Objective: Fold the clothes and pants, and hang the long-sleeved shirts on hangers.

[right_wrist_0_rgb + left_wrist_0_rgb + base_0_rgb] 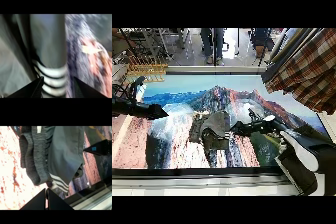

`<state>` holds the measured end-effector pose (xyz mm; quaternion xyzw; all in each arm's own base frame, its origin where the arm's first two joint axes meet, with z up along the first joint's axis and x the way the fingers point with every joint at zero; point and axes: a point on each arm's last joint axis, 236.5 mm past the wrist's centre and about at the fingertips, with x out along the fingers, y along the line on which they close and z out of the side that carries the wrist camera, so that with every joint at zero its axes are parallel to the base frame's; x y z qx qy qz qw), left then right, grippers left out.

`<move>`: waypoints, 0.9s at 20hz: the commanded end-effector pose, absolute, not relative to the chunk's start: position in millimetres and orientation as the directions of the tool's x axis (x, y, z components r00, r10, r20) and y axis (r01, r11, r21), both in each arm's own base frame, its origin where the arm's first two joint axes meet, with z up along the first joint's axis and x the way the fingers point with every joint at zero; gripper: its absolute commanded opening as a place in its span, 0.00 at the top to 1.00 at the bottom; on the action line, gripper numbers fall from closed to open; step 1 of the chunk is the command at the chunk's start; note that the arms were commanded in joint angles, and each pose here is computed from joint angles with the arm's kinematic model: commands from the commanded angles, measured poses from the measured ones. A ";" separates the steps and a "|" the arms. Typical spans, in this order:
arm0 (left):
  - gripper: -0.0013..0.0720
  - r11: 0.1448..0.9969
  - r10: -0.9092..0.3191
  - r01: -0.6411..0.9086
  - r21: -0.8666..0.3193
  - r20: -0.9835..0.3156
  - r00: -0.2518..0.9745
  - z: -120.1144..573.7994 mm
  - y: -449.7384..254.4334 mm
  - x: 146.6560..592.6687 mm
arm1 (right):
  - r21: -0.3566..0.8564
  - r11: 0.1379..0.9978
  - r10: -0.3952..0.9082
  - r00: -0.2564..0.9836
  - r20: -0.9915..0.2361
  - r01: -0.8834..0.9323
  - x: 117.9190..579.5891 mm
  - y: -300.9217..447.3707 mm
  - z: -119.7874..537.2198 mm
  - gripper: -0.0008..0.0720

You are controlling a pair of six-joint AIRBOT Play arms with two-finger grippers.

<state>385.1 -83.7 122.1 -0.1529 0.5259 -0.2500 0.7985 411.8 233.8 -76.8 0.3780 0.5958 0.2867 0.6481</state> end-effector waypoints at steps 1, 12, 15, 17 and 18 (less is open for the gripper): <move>0.97 0.822 -0.568 0.252 -0.511 -0.771 0.289 120.4 -85.8 377.0 | 0.828 0.546 0.825 0.090 -0.558 0.126 424.4 258.3 -84.8 0.48; 0.97 0.802 -0.580 0.339 -0.492 -0.776 0.247 144.8 -92.6 340.5 | 0.592 0.797 0.602 0.086 -0.794 -0.122 441.0 247.5 3.6 0.97; 0.97 0.804 -0.576 0.354 -0.477 -0.770 0.272 155.5 -93.4 335.4 | 0.599 0.787 0.613 0.296 -0.732 -0.148 466.5 206.5 106.7 0.98; 0.97 0.806 -0.574 0.362 -0.469 -0.768 0.284 160.5 -93.7 332.9 | 0.602 0.790 0.593 0.396 -0.701 -0.116 468.8 160.9 157.6 0.98; 0.97 0.806 -0.574 0.365 -0.466 -0.767 0.288 162.4 -93.9 331.9 | 0.599 0.796 0.574 0.425 -0.700 -0.089 463.5 134.0 175.0 0.98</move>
